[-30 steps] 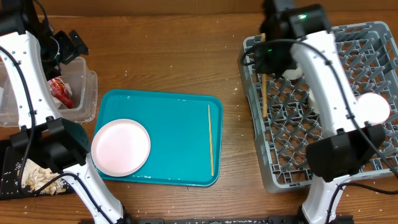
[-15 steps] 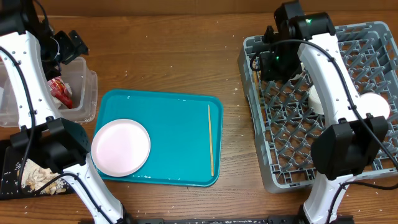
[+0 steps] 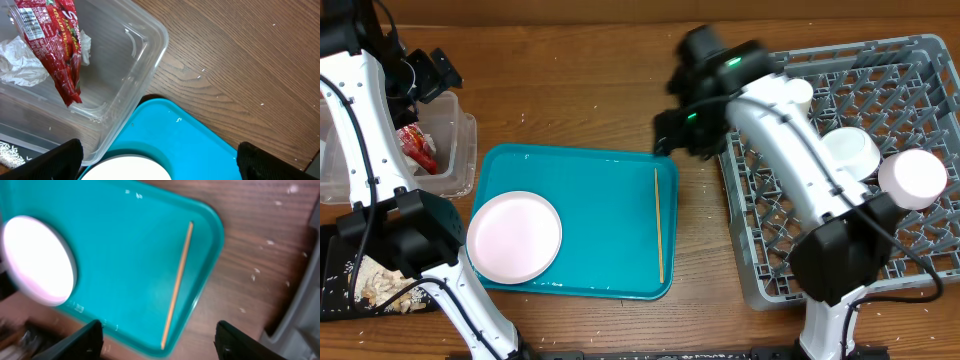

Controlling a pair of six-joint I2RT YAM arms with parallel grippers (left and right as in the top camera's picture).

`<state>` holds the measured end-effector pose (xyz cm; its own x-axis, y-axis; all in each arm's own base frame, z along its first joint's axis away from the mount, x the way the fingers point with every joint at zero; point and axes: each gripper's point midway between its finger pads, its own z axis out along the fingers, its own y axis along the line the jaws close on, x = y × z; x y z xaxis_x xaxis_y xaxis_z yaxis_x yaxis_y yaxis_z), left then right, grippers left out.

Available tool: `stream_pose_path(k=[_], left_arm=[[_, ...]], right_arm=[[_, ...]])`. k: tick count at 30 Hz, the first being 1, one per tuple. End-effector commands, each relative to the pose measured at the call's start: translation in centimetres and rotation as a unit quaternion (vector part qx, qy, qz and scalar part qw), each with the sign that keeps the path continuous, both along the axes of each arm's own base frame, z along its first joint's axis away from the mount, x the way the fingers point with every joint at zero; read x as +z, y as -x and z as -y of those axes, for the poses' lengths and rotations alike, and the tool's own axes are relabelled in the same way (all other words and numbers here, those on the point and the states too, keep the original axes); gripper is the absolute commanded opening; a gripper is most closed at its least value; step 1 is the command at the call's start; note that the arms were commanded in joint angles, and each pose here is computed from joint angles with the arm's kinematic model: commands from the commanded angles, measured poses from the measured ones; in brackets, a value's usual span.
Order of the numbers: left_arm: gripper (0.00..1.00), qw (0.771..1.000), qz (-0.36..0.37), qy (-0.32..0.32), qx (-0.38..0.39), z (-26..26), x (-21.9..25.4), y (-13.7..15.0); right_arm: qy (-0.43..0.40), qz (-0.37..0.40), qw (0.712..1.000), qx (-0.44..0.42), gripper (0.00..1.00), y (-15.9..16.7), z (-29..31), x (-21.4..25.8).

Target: Sort waste into correct bins and load items into the dishwasher

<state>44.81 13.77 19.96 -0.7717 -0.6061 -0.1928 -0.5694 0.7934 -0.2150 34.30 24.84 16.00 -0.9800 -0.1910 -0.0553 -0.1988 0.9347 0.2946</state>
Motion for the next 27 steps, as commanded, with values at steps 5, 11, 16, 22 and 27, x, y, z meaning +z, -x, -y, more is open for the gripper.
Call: stream_pose_path(k=[5, 11, 16, 22, 27], left_arm=[[1.0, 1.0, 0.01, -0.011, -0.01, 0.1, 0.8, -0.2], [1.0, 1.0, 0.01, -0.011, -0.01, 0.1, 0.8, -0.2], [1.0, 1.0, 0.01, -0.011, -0.01, 0.1, 0.8, -0.2], [1.0, 1.0, 0.01, -0.011, -0.01, 0.1, 0.8, -0.2], [1.0, 1.0, 0.01, -0.011, -0.01, 0.1, 0.8, -0.2]], right_arm=[[0.121, -0.022, 0.99, -0.072, 0.74, 2.9, -1.5, -8.4], [0.112, -0.065, 0.991, -0.045, 0.68, 5.8, -1.2, -13.7], [0.106, -0.069, 0.991, -0.041, 0.65, 6.6, -1.3, -15.5], [0.098, -0.059, 0.992, -0.046, 0.53, 6.1, -1.6, -15.7], [0.139, -0.036, 0.986, -0.081, 0.29, 5.7, 0.1, -16.9]])
